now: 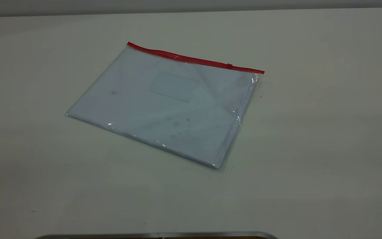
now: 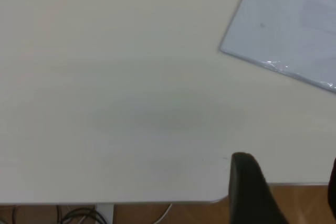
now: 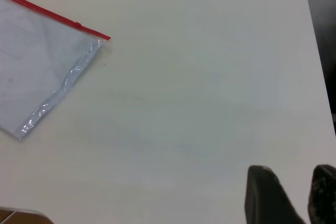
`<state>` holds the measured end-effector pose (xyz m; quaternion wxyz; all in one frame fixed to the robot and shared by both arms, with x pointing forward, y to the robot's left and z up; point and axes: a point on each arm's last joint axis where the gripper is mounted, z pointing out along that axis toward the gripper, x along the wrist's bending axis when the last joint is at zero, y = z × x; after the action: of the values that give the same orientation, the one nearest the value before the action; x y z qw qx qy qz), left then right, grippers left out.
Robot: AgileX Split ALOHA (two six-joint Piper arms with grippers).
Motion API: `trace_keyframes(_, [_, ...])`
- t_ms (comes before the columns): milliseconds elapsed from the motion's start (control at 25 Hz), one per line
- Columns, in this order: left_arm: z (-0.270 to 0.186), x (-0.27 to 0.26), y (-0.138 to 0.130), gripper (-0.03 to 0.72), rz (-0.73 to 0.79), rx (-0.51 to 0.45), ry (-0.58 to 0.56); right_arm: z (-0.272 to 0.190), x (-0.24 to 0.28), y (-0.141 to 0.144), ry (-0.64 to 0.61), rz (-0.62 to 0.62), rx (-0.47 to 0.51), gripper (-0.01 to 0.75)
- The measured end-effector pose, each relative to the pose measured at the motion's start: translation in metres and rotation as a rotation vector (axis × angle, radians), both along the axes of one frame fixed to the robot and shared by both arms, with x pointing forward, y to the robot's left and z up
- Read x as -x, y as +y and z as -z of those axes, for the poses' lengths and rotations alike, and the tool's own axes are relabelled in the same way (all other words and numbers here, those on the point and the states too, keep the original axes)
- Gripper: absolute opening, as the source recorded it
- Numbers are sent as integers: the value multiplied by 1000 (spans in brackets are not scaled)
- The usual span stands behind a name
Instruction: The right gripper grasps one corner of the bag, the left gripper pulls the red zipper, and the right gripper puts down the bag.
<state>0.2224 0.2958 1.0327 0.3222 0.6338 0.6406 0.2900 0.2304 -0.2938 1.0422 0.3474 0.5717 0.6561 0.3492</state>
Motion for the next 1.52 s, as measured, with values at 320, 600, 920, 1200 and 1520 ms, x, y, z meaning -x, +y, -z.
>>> trace_keyframes(320, [0,0,-1,424,4,6,0,0,0,0,0,0,-1,239])
trace_keyframes(600, [-1,-5,-1,426,4,7,32,0,0,0,0,-3,-4,239])
trace_keyframes(920, [-36,-59,1,513,-4,10,31,0,0,0,0,-3,-4,350])
trace_keyframes(1200, [-48,-138,4,535,1,-7,92,-12,-4,0,-35,29,-48,571])
trace_keyframes(1520, [-37,-237,-1,536,-8,124,161,-37,-77,4,82,31,-106,584])
